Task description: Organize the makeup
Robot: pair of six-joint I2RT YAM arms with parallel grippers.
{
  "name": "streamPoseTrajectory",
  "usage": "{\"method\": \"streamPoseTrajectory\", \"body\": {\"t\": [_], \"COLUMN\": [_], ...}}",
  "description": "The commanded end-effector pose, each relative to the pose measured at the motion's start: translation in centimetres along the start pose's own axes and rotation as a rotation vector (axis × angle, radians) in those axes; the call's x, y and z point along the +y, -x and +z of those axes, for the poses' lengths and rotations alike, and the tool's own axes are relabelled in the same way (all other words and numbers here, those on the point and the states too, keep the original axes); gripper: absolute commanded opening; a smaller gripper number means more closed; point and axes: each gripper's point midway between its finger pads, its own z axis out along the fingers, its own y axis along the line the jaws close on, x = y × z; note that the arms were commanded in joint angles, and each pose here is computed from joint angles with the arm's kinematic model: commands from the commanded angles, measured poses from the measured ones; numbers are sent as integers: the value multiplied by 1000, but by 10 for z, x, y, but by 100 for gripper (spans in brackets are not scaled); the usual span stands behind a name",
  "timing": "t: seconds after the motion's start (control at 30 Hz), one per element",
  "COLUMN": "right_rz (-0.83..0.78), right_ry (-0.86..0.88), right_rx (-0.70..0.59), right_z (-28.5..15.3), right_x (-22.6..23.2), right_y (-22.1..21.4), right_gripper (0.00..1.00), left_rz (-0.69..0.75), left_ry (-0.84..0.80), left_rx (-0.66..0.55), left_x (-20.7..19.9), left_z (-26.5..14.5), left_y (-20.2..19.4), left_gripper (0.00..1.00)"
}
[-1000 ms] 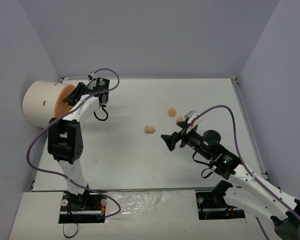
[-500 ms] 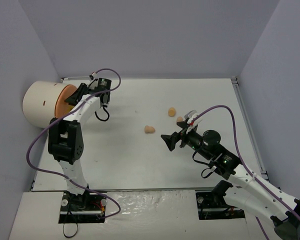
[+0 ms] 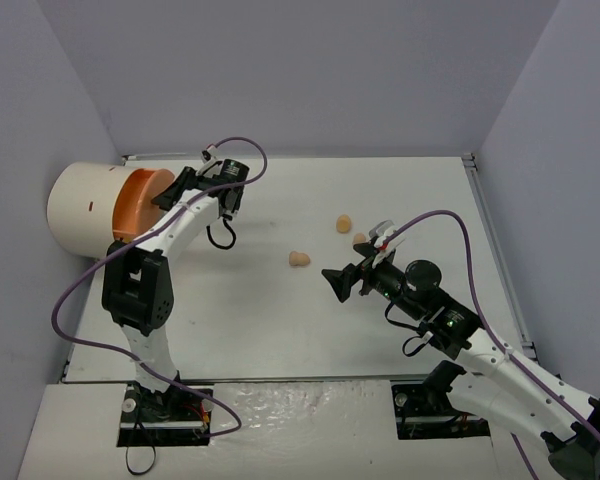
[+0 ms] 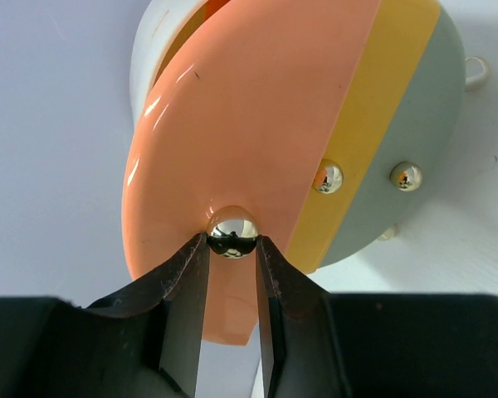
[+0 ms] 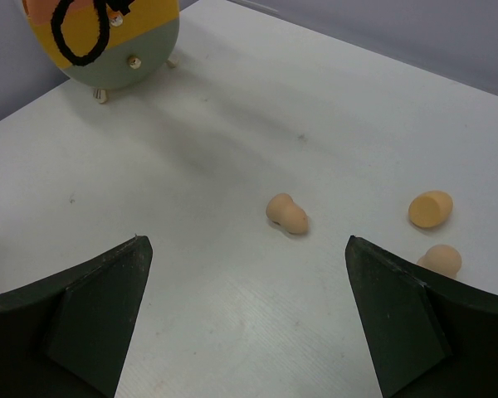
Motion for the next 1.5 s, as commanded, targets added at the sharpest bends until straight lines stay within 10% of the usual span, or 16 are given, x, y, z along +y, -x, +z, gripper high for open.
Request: {"method": "streamPoseTrajectory", "body": {"t": [0.0, 0.43, 0.73, 0.97, 1.47], "right_rz": [5, 6, 4, 3, 141], "right_ry": [5, 0, 2, -16, -377], "right_rx": [-87, -80, -73, -81, -8], "right_z": [4, 5, 6, 3, -15], "right_x": [1, 0, 0, -3, -63], "right_y": [22, 20, 18, 23, 12], "right_gripper": [100, 100, 100, 100, 100], "left_rz": [-156, -188, -230, -296, -490], "left_ry": [12, -43, -67, -157, -1227], "left_rx": [-35, -54, -69, -136, -276], "left_x": [38, 26, 33, 40, -81], "left_z": [-21, -32, -38, -65, -233], "left_y": [3, 9, 14, 30, 61], "left_gripper": [6, 13, 56, 63, 74]}}
